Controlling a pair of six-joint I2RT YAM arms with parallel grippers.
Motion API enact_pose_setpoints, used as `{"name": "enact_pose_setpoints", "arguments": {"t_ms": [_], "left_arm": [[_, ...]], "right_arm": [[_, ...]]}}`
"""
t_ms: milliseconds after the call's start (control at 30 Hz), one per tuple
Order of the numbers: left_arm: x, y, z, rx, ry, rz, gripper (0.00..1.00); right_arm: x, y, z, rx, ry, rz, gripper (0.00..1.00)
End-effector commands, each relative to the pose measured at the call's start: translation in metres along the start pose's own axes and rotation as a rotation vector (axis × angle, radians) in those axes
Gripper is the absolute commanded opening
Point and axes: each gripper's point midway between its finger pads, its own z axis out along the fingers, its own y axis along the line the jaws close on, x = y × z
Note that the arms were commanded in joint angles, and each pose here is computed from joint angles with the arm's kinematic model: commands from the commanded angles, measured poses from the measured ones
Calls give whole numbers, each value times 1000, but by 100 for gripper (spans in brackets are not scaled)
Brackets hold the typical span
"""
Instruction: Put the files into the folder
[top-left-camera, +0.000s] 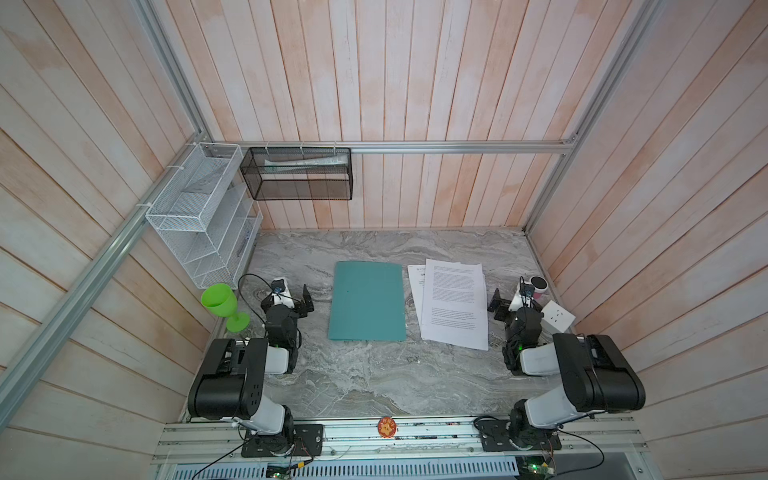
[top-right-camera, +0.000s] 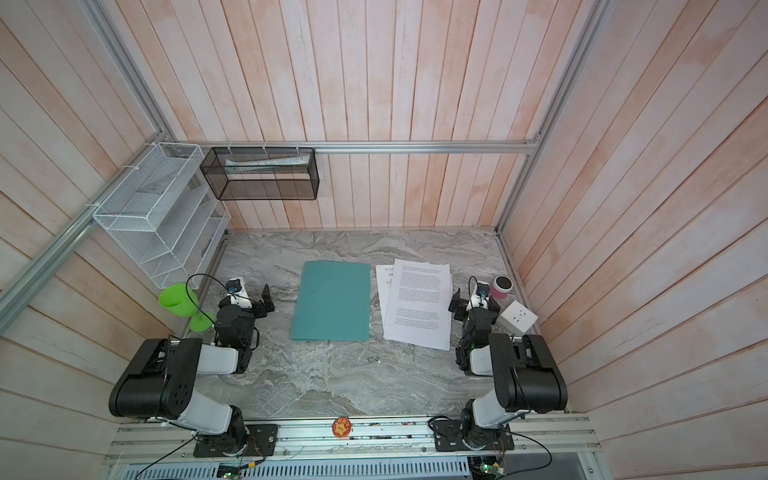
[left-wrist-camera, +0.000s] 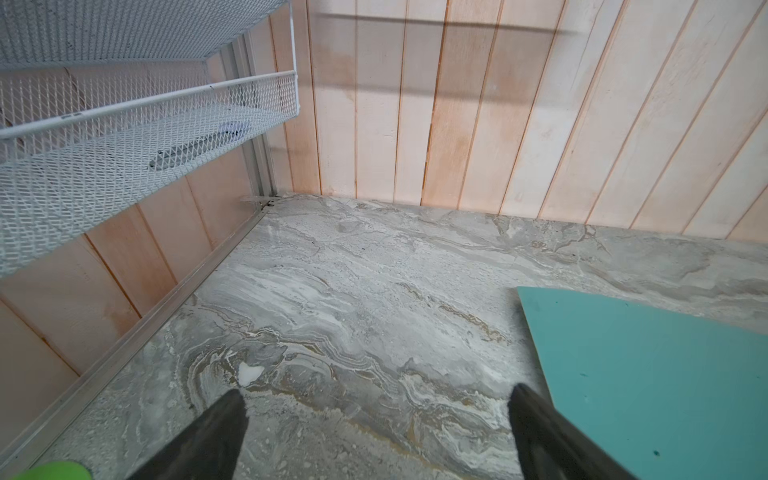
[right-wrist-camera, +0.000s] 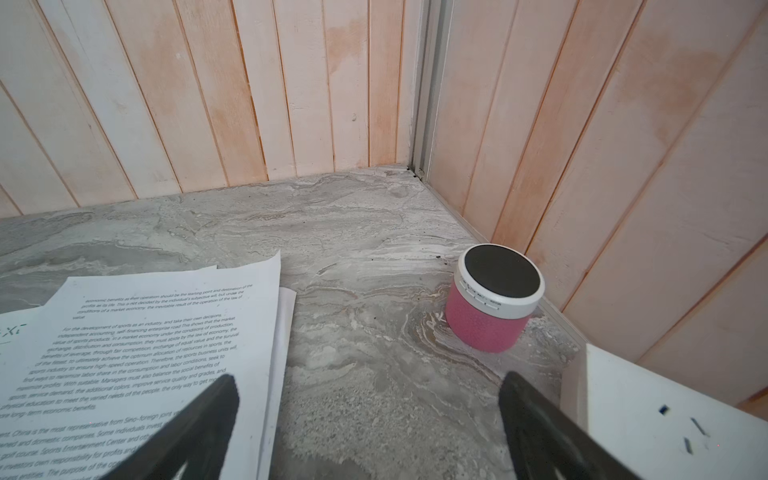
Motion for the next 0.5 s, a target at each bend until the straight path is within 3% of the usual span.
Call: {"name": "enact_pose_setpoints", "arguments": {"t_ms": [0,467], "left_arm": [[-2,0,-1,9,-13,-8,100],[-3,-1,-2,7,-14,-2,100]], "right_arm": [[-11,-1,0,11,-37,17,98],[-11,-2,0,13,-36,17,98]]}}
